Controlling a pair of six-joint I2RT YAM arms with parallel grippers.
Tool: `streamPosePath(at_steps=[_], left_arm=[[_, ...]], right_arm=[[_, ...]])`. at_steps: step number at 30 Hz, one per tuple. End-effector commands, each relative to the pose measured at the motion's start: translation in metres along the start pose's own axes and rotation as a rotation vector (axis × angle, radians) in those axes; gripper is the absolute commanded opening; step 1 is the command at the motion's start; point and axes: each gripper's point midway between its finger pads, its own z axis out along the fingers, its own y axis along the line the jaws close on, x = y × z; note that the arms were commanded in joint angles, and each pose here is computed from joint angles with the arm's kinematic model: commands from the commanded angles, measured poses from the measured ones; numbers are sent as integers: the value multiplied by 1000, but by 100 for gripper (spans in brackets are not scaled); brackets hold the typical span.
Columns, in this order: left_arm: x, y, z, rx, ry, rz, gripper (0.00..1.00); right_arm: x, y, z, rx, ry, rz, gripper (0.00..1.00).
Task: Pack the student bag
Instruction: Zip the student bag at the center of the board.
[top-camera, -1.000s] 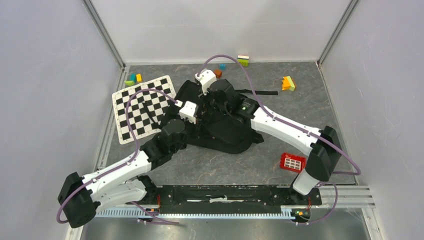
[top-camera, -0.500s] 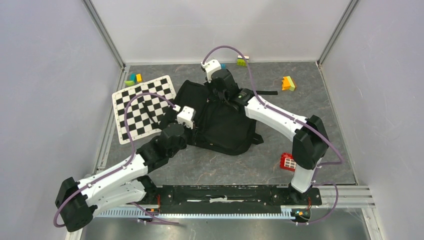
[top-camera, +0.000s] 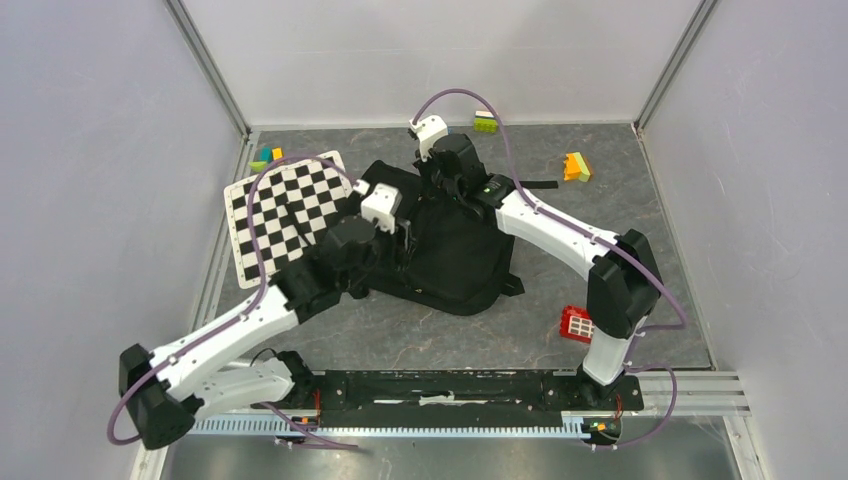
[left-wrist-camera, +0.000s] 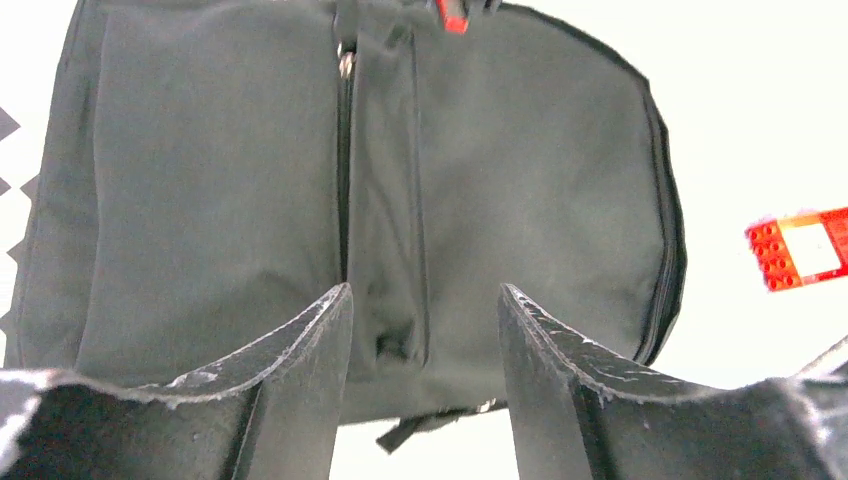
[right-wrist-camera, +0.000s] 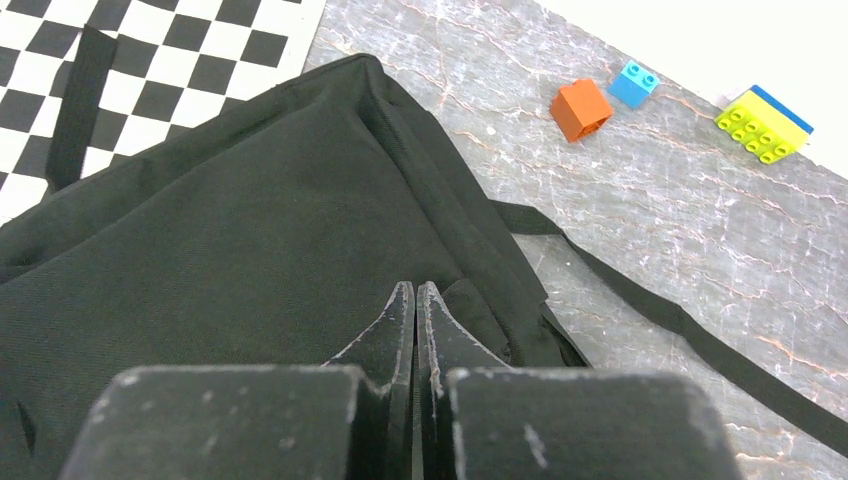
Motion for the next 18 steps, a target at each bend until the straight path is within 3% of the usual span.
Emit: streamPosePath(at_steps=[1, 10, 18], left_arm=[[-28, -4, 24, -38, -11, 88, 61], [-28, 4, 80, -119, 10, 146, 53], [-13, 28, 83, -231, -19, 174, 24]], right_arm=[[-48, -1, -21, -32, -141, 26, 0], [-46, 1, -26, -48, -127, 16, 0], [-51, 3, -27, -60, -131, 10, 0]])
